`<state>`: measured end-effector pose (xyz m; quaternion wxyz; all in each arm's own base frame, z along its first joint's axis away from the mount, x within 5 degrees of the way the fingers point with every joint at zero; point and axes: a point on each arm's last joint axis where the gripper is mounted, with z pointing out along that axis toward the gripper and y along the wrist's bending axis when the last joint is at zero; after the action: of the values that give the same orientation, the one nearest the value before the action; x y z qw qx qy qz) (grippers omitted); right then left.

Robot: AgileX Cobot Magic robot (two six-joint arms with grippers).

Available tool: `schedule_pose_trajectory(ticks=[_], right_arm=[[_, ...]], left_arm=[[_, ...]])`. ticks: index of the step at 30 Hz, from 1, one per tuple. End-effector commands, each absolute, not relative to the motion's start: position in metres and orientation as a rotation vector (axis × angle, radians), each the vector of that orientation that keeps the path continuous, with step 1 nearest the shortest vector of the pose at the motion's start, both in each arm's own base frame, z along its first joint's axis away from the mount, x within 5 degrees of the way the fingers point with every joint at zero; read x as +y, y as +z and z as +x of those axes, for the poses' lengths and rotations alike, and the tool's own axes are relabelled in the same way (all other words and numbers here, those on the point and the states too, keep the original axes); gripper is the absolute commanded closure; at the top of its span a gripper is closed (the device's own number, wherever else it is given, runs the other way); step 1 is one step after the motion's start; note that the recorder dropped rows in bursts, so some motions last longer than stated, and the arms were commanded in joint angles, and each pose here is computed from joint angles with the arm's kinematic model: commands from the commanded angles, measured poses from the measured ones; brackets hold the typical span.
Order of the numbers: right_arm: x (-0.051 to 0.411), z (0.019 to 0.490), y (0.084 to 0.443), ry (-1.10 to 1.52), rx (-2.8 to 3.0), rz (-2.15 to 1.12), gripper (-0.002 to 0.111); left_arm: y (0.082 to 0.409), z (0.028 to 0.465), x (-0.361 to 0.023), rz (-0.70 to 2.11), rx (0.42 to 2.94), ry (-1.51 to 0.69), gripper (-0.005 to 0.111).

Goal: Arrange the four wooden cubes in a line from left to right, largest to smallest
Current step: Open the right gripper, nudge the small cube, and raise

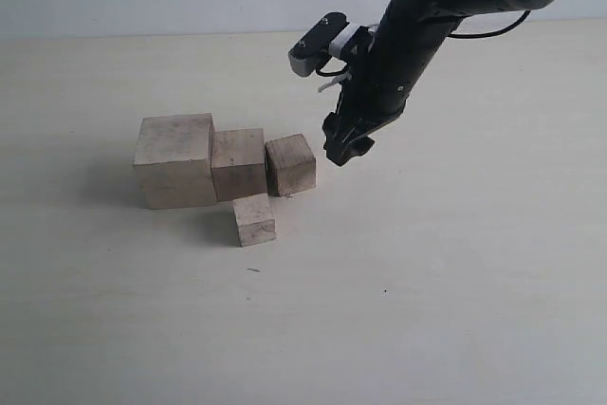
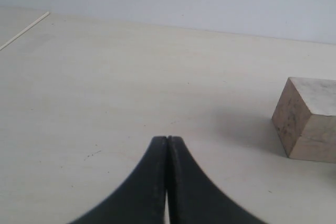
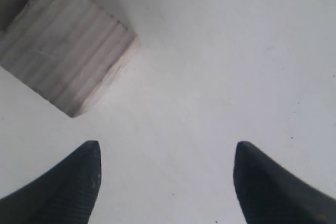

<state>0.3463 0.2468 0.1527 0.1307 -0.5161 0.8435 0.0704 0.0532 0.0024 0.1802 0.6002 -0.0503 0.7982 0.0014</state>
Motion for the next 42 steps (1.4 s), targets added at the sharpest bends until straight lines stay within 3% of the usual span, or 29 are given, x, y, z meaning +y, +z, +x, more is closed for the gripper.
schedule_pose_trajectory(ticks=[1,24,37,42], right_arm=[[0.252,0.349,0.133,0.254,2.497,-1.429,0.041],[0.262,0.347,0.129,0.438,2.553,-1.268,0.041],[0.262,0.346,0.130,0.435,2.541,-1.317,0.041],[0.252,0.347,0.148,0.271,2.502,-1.381,0.041]], left_arm=[[0.181,0.053,0.002,-0.112,1.834,-0.002,0.107],[0.181,0.053,0.002,-0.112,1.834,-0.002,0.107],[0.181,0.053,0.002,-0.112,1.834,-0.002,0.107],[0.181,0.053,0.002,-0.112,1.834,-0.002,0.107]])
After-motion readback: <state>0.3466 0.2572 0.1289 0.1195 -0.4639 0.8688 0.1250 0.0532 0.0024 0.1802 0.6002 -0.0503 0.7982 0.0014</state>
